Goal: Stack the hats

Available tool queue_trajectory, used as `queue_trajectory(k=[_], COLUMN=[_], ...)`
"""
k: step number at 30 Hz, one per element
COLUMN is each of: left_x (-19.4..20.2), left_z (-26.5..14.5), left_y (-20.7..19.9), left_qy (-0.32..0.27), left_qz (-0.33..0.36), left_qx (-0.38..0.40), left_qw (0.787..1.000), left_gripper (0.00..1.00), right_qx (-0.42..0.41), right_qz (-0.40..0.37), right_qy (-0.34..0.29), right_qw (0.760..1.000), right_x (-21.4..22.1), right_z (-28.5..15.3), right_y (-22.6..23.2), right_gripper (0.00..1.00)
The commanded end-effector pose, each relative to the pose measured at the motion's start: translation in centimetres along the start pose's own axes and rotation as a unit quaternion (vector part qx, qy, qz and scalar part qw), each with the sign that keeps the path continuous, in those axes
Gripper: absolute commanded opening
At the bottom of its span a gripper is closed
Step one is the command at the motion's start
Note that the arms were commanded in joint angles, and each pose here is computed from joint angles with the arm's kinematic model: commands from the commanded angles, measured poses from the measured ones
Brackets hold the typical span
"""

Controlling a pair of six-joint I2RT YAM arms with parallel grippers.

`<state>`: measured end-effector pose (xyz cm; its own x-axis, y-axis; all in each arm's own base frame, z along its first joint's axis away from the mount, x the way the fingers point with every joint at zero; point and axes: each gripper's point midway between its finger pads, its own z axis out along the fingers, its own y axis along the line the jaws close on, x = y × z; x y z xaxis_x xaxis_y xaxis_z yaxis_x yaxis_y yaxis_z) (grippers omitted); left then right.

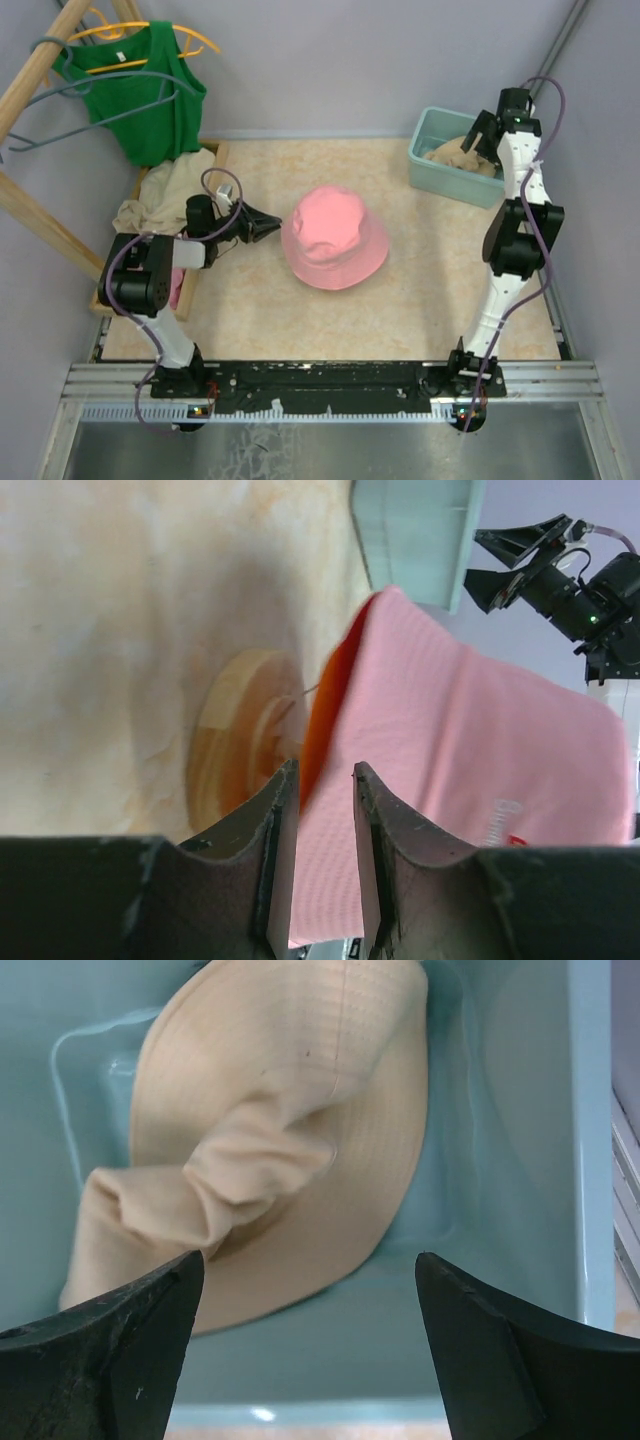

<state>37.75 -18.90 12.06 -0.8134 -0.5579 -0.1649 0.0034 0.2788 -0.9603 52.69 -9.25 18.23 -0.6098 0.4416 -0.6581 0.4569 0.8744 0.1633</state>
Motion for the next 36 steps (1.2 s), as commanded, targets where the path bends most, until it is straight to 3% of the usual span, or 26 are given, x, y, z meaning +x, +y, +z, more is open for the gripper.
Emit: queue_trajectory(k=[1, 12, 17, 19, 21, 23, 24, 30, 36], left_x=[-0.7, -1.7, -2.2, -2.4, -2.7, -3.1, -3.4, -5.7, -7.8], left_z=[0.8, 2.6, 3.1, 3.3, 3.4, 3.6, 3.7, 4.0, 3.2], left_y=[0.9, 3.2, 3.7, 3.6, 3.4, 3.0, 2.8, 0.1, -4.2], left_qy=[0.004, 0.003, 0.002, 0.002, 0.002, 0.003, 0.004, 0.01, -0.012], left_qz=[-0.01, -0.043, -0.045, -0.044, -0.037, -0.026, -0.017, 0.061, 0.132], left_qx=[0.013, 0.013, 0.01, 0.01, 0.01, 0.006, 0.002, -0.028, -0.034], left_qw=[1.0, 0.999, 0.999, 0.999, 0.999, 1.0, 1.0, 0.998, 0.991], left_gripper=[0.34, 0.33, 0.33, 0.32, 0.32, 0.31, 0.31, 0.3, 0.33], right_qx=[-0.002, 0.015, 0.025, 0.019, 0.012, 0.005, -0.001, -0.063, -0.171], right_qz=[-0.015, -0.009, -0.004, 0.003, 0.011, 0.014, 0.012, 0.017, 0.05], right_qy=[-0.009, 0.017, -0.021, -0.05, -0.067, -0.086, -0.096, -0.159, -0.185], right_qw=[1.0, 1.0, 0.999, 0.999, 0.998, 0.996, 0.995, 0.985, 0.966], right_x=[-2.3, -0.2, -0.8, -1.9, -2.9, -4.2, -5.0, -10.3, -11.6], right_z=[1.4, 9.4, 11.5, 11.9, 11.6, 10.4, 9.4, -0.9, -9.6], right_y=[0.3, 0.0, -0.3, 0.0, 0.4, 1.1, 1.5, 3.8, 6.8], right_gripper=[0.86, 0.86, 0.83, 0.7, 0.36, 0.05, 0.0, 0.0, 0.0])
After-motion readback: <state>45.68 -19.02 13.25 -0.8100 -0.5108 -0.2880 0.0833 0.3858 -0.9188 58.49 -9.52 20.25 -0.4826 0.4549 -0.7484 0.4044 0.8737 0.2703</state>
